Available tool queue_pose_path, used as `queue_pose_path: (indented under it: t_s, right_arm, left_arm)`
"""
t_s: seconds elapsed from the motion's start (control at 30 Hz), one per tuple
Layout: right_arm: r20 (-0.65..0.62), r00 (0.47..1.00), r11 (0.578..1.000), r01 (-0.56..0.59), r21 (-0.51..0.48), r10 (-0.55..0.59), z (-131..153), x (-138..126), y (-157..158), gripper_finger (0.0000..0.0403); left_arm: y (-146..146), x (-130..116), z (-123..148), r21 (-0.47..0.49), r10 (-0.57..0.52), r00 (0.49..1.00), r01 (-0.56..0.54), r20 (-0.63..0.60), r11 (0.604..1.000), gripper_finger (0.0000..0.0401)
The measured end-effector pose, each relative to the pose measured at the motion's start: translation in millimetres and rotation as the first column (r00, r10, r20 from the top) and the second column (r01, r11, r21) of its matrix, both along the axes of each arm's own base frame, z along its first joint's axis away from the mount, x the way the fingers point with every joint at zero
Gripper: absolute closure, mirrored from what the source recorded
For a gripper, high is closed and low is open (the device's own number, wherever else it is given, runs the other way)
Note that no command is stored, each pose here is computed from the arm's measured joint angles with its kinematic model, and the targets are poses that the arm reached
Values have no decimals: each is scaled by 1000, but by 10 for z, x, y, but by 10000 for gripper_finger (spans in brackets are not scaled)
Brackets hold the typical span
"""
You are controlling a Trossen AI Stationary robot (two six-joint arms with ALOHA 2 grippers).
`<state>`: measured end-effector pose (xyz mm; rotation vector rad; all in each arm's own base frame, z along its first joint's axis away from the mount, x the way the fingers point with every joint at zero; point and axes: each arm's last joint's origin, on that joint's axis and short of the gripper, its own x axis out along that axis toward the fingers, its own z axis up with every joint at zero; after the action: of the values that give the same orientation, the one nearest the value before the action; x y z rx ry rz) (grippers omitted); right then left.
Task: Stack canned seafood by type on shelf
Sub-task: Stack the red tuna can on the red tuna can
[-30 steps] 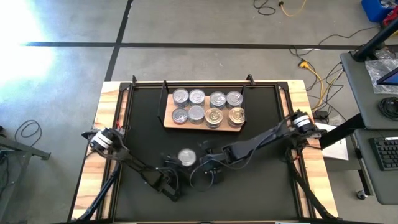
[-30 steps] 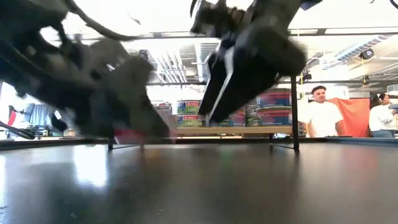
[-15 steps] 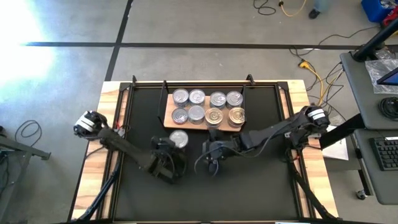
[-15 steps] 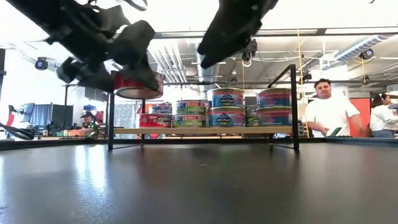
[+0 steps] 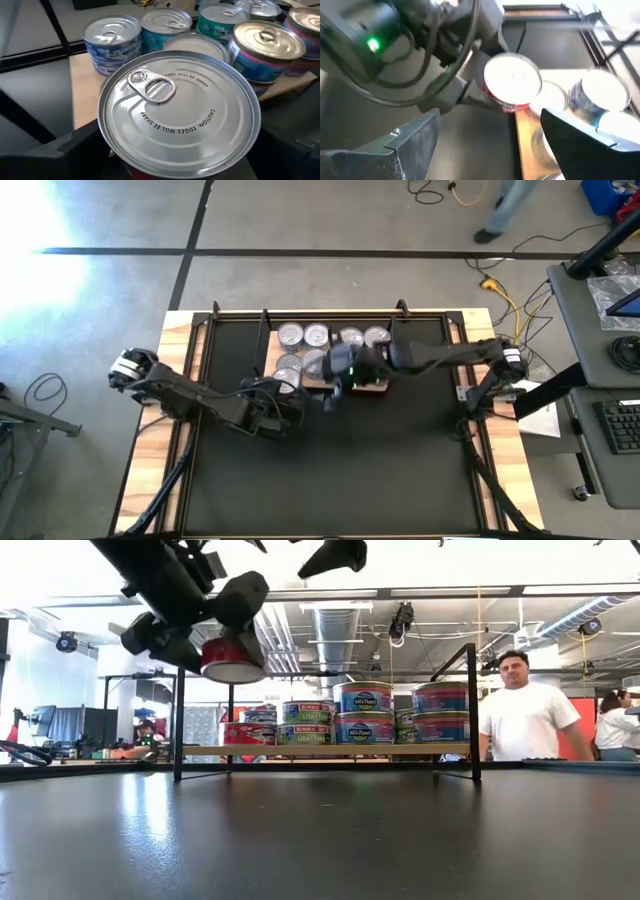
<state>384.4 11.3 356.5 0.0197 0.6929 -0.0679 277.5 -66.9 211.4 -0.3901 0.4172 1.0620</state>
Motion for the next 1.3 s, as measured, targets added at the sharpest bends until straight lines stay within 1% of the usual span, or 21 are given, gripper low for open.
queue_pose_path:
  t_s: [0.07, 0.17, 0.3, 0.4, 0.5, 0.67, 0.87, 1.03, 1.1, 1.17, 1.3]
  right_arm:
    - [38, 999, 999, -35, 22, 34, 136, 0, -136, 70]
    - [86, 994, 996, -78, 46, 74, 295, -18, -320, 78]
    - [91, 993, 997, -82, 11, 80, 391, -61, -506, 87]
    - [87, 993, 997, -76, -18, 78, 394, -77, -613, 93]
    - [75, 995, 997, -65, -32, 67, 318, -69, -722, 104]
    - [61, 994, 996, -88, 29, 86, 88, 65, -945, 141]
    - [65, 995, 996, -76, 37, 73, -148, 253, -1145, 193]
    - [57, 996, 997, -73, 31, 72, -268, 325, -1237, 229]
    - [62, 996, 997, -71, 24, 70, -280, 333, -1275, 241]
    - [57, 997, 998, -60, 27, 58, -290, 322, -1317, 251]
    - [64, 997, 999, -41, 27, 39, -292, 310, -1392, 268]
  left_arm:
    - [22, -40, 46, 1, 3, 1000, -3, -6, 1000, 34]
    - [33, -74, 130, -6, 3, 1000, -3, 26, 1000, 34]
    - [54, -85, 165, 18, 13, 999, -14, 40, 1000, 35]
    - [158, -61, 162, 22, 51, 998, -52, 38, 998, 35]
    - [278, -32, 141, 32, 85, 996, -85, 13, 996, 35]
    - [426, -21, 126, 38, 117, 993, -116, -32, 993, 35]
    - [480, -35, 108, 10, 124, 990, -124, -65, 992, 35]
    - [498, -32, 107, -29, 119, 991, -121, -68, 992, 35]
    - [499, -46, 126, -48, 128, 991, -131, -46, 990, 35]
    - [504, -79, 146, -72, 159, 987, -158, 0, 985, 35]
    - [518, -151, 182, -65, 192, 980, -189, 44, 980, 35]
